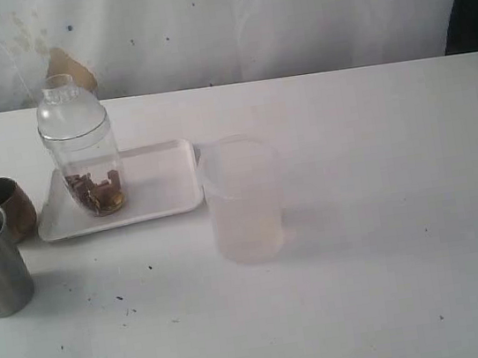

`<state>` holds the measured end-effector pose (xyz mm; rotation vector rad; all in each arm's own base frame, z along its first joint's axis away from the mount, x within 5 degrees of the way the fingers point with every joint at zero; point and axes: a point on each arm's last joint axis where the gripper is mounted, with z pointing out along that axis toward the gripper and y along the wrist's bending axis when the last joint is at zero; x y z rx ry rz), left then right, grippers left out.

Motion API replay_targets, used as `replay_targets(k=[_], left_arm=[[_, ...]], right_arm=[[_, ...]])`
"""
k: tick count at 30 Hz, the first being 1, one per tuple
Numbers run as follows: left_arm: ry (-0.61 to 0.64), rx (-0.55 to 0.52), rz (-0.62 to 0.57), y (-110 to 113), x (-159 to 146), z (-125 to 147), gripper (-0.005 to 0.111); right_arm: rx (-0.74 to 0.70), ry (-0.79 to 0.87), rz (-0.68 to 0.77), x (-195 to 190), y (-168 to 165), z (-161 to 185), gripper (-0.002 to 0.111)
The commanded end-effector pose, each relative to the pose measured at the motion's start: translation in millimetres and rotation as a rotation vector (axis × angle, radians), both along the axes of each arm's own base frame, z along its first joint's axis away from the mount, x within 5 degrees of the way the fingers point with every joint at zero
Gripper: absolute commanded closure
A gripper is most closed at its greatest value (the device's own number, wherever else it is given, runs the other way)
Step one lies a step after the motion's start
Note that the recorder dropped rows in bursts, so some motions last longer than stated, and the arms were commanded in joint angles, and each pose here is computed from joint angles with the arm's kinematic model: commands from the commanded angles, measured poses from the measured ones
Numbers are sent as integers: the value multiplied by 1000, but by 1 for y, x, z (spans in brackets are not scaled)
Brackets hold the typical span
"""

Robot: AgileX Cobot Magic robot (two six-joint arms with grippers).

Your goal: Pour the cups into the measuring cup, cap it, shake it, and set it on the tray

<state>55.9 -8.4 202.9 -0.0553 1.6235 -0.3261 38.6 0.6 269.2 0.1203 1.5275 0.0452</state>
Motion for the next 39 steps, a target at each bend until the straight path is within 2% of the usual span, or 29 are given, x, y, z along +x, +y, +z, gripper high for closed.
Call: replay_targets(k=[1,5,10,12,26,32,39], left_arm=[[2,-11,-2,0,0,-2,107],[2,-11,-2,0,0,-2,107],[-4,-6,-3,0,0,-1,107],[6,-56,-4,-1,0,-1,107],[4,-46,-4,-1,0,-1,107],[-14,45,-1,0,0,-1,107],[-16,52,-1,0,0,-1,107]], right_arm=[[1,-34,-25,9,-3,-24,108],[-18,66,-34,18,-5,-66,108],[6,308,2,15,-1,-88,108],[6,308,2,15,-1,-88,108],[6,308,2,15,-1,-88,108],[6,308,2,15,-1,-88,108],[6,308,2,15,-1,-88,108]])
